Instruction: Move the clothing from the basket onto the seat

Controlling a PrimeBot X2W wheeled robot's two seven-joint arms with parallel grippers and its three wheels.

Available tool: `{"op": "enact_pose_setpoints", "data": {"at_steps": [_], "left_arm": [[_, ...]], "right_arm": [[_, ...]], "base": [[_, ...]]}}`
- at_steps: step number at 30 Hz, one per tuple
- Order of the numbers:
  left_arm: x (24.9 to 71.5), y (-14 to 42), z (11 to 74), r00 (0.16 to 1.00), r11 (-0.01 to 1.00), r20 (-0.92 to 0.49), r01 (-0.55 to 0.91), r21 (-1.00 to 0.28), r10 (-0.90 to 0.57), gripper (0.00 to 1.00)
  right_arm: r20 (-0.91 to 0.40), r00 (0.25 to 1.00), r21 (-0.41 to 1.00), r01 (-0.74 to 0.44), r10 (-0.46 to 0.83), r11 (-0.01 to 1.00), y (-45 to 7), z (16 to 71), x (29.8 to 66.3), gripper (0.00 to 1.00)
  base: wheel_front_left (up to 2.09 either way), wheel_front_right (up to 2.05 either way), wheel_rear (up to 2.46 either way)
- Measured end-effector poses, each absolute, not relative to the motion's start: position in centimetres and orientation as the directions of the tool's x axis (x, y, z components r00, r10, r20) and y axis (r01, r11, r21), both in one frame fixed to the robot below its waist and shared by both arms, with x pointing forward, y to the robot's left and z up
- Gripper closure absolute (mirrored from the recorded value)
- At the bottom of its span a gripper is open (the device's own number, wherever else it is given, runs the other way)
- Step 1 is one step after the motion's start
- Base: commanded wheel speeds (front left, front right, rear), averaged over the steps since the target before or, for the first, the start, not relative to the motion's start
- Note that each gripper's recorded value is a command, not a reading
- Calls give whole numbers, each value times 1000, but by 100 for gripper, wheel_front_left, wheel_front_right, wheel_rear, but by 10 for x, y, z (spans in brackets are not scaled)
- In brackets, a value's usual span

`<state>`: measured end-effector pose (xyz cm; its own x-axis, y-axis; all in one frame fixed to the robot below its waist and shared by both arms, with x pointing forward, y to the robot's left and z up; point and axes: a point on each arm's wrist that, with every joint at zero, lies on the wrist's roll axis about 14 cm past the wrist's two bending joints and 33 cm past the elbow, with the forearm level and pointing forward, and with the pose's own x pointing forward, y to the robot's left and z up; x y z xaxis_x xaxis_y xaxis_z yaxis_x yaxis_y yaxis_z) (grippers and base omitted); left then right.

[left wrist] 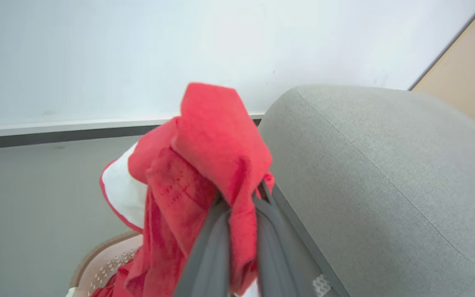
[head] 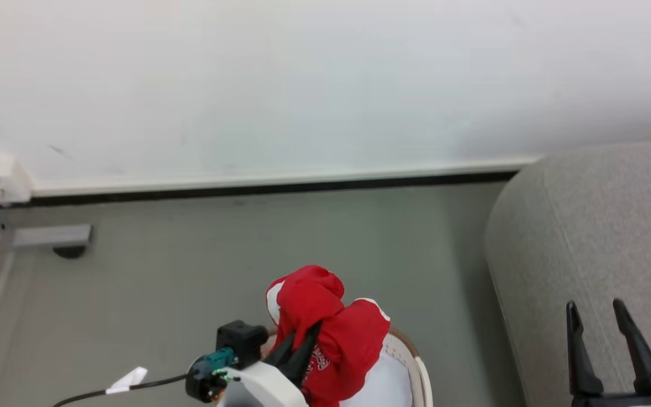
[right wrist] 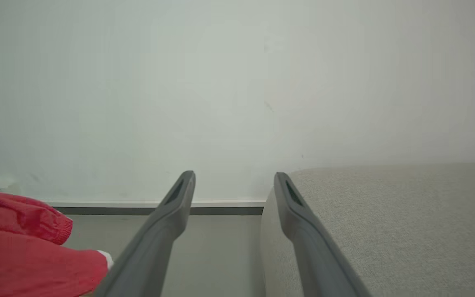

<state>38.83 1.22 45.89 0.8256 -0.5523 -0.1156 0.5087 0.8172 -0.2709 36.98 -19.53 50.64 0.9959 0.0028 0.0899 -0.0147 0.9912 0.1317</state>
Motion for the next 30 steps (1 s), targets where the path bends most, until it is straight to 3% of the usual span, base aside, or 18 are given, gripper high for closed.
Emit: {"op": "enact_pose_setpoints", "data": {"at_steps": [14,30], "left_arm": [[391,59,570,883,874,114,468,-134,-455,100],[387,58,611,865,869,186,486,-88,-465,100]], "right_arm": [[134,991,137,-16,-3,990,-197,519,337,0],[164,986,99,-33,17,995,-191,528,329,0]], "base": [[0,0,0],[0,0,0]]}}
